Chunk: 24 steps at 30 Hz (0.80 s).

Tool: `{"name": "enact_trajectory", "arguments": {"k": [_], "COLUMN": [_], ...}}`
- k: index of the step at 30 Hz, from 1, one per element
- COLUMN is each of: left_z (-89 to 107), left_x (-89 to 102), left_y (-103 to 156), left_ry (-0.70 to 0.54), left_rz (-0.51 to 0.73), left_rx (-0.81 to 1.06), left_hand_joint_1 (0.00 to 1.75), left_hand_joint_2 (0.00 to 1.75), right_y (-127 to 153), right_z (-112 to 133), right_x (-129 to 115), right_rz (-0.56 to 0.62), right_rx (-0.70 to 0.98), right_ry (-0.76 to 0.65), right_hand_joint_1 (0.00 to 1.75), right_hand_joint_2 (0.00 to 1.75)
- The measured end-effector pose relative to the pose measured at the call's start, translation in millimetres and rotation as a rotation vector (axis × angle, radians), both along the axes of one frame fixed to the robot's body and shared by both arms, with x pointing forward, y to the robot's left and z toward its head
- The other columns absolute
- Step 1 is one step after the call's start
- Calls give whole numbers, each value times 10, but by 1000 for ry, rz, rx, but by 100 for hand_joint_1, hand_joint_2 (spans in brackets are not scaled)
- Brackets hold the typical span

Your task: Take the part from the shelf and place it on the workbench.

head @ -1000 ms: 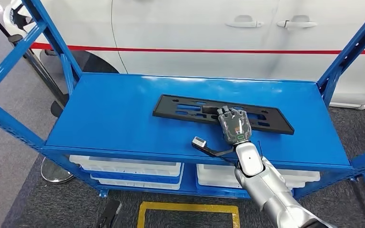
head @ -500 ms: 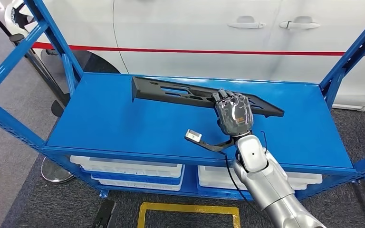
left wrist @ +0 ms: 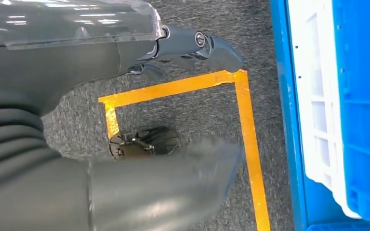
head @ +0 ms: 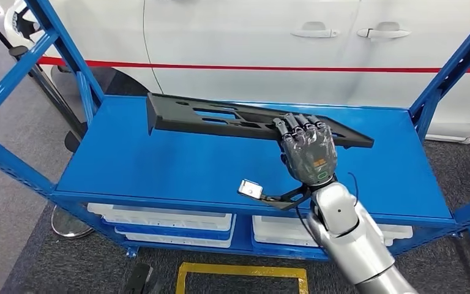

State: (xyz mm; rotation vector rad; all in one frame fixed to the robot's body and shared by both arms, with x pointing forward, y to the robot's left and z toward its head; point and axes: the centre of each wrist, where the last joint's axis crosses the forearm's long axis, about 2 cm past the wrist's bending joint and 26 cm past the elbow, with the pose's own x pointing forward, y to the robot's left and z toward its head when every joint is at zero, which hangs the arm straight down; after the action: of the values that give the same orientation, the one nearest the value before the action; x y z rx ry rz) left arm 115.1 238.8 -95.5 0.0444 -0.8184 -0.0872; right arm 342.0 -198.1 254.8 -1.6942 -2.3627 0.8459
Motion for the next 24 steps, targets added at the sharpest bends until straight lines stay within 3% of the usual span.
{"name": "enact_trajectory", "arguments": {"k": [5,12,24], "left_z": [-14,-23,-13], "left_x": [-61,-118,-97], "left_y": [-8,-55,-99], "left_ry": [9,21,16], "left_rz": [8,12,17], "left_rx": [-2,-17,-39], "left_hand_joint_1": [0,0,0], "left_hand_joint_2": [175,175,175], "right_y": [-365,-715,-769], "right_z": [155,128,115], "right_x": [-126,-216,-216], "right_rz": [90,-42,-105], "right_rx": [-265,-206,-117], "right_ry": [-156,-148,-127], "right_hand_joint_1": [175,175,175], "right_hand_joint_2": [175,175,175]}}
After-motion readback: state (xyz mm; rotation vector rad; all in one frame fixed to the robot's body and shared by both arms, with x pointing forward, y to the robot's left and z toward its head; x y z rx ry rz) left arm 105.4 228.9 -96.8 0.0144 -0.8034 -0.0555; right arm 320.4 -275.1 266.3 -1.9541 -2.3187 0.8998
